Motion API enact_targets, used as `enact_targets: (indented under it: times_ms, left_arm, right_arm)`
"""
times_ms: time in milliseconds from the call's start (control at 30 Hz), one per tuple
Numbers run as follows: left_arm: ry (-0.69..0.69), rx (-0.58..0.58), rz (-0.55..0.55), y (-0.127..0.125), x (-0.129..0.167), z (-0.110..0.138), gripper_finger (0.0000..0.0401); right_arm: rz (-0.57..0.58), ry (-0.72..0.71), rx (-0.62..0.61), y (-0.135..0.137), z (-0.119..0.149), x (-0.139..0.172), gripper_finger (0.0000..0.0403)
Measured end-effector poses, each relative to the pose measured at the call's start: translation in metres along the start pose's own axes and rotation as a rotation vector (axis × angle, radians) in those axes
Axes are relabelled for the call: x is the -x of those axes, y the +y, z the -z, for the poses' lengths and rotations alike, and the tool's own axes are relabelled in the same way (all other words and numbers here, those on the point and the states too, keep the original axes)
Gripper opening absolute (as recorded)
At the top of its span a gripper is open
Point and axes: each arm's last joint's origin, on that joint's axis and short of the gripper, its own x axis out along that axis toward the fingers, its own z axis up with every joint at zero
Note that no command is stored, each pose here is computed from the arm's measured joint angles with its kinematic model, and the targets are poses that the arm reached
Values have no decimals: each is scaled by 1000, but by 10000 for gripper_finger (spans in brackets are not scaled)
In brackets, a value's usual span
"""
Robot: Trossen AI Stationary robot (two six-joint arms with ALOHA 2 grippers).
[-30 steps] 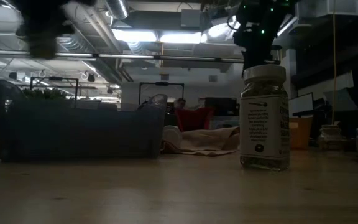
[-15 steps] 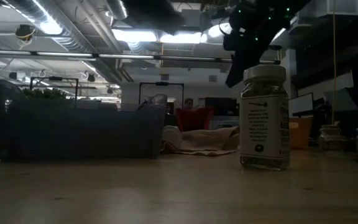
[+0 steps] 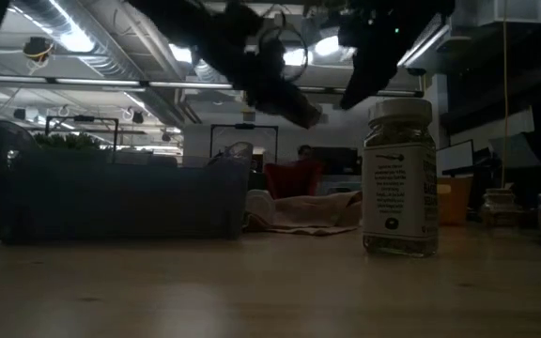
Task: Sort spices by type
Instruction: Put the orange seasoning pack into the right transparent bin
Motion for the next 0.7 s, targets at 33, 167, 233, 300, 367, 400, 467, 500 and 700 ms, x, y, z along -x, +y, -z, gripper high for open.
enact_targets:
  times_ms: [33,167,233,300,367,400,467,500,700]
  left_arm:
    - [-16,4,-3,4,-7,4,19]
    - [-77,14,-15,13,-31,16,19]
    - [-91,24,-18,13,-42,24,19]
    - [-103,29,-17,12,-54,30,19]
    - [-100,30,-11,11,-65,34,19]
    - [-95,30,-7,9,-72,36,19]
    - [-85,30,0,7,-85,40,19]
    - [-77,27,5,6,-92,43,19]
    - [-54,-18,6,1,-115,51,19]
  right_arm:
    - [5,-9,-3,3,-1,2,158]
    - [35,-31,11,11,-2,8,158]
    - [45,-32,19,14,-2,8,158]
    - [46,-33,26,17,-2,9,158]
    - [43,-35,28,18,-2,9,158]
    - [41,-37,31,19,-3,9,158]
    - [42,-37,31,19,-3,9,158]
    - [42,-37,31,19,-3,9,158]
    - [44,-32,32,19,-2,9,158]
